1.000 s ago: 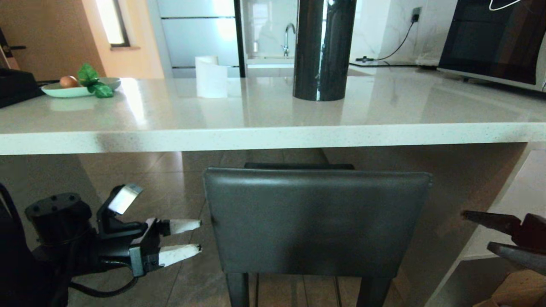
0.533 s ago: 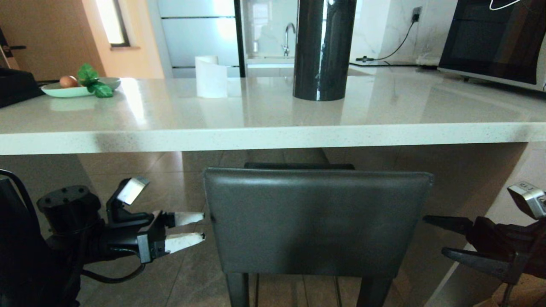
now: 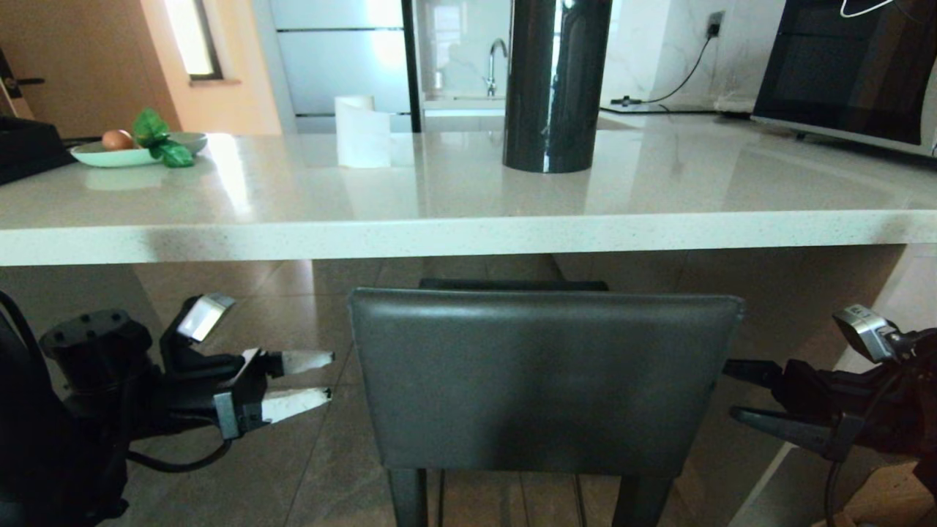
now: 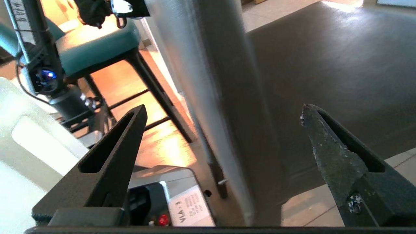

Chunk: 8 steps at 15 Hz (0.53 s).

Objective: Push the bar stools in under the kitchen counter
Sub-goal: Pull the gray chair out from under the dining table

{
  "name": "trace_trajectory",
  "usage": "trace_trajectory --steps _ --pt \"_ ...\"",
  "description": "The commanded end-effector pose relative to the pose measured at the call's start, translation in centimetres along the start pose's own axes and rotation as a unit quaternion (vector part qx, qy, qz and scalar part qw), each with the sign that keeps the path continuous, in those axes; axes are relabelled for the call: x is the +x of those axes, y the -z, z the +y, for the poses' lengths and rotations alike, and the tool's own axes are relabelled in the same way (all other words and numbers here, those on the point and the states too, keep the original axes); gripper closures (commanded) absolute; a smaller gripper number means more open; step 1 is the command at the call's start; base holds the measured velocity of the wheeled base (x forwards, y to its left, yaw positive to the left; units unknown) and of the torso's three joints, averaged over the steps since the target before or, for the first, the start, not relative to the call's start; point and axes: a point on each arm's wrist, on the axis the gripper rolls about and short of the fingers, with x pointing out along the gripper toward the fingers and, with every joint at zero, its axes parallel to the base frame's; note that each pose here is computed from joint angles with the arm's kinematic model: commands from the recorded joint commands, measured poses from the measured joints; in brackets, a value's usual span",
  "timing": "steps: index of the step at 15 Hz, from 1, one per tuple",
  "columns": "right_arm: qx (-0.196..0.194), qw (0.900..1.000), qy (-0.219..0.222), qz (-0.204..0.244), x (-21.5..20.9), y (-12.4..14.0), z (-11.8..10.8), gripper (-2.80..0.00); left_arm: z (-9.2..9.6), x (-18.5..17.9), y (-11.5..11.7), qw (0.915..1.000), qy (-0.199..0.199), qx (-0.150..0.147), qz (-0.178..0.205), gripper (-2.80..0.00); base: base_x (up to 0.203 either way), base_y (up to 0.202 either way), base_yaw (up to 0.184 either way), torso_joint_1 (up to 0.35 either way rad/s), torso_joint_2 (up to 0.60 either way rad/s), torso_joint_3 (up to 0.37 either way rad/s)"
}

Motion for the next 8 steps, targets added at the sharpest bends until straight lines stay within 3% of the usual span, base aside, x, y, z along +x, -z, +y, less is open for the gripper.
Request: trace_trajectory --steps 1,4,8 --pt "-0.009 1.000 -0.008 0.000 0.3 -0.3 -0.6 -2.80 0.5 0.2 -0.3 0.9998 0.006 0.021 -0.001 -2.80 0.000 0.000 0.000 0.000 0.00 0.000" --pt "-0.008 1.000 -0.013 0.002 0.7 -0.1 -1.3 -2.80 1.9 1.5 -0.4 0.9988 0.020 0.046 0.000 -2.80 0.000 0.000 0.000 0.000 0.00 0.000" --pt "0.000 1.000 -0.009 0.004 1.6 0.6 -2.7 -2.80 4.0 2.9 0.5 0.9985 0.031 0.045 0.006 -2.80 0.000 0.000 0.000 0.000 0.00 0.000"
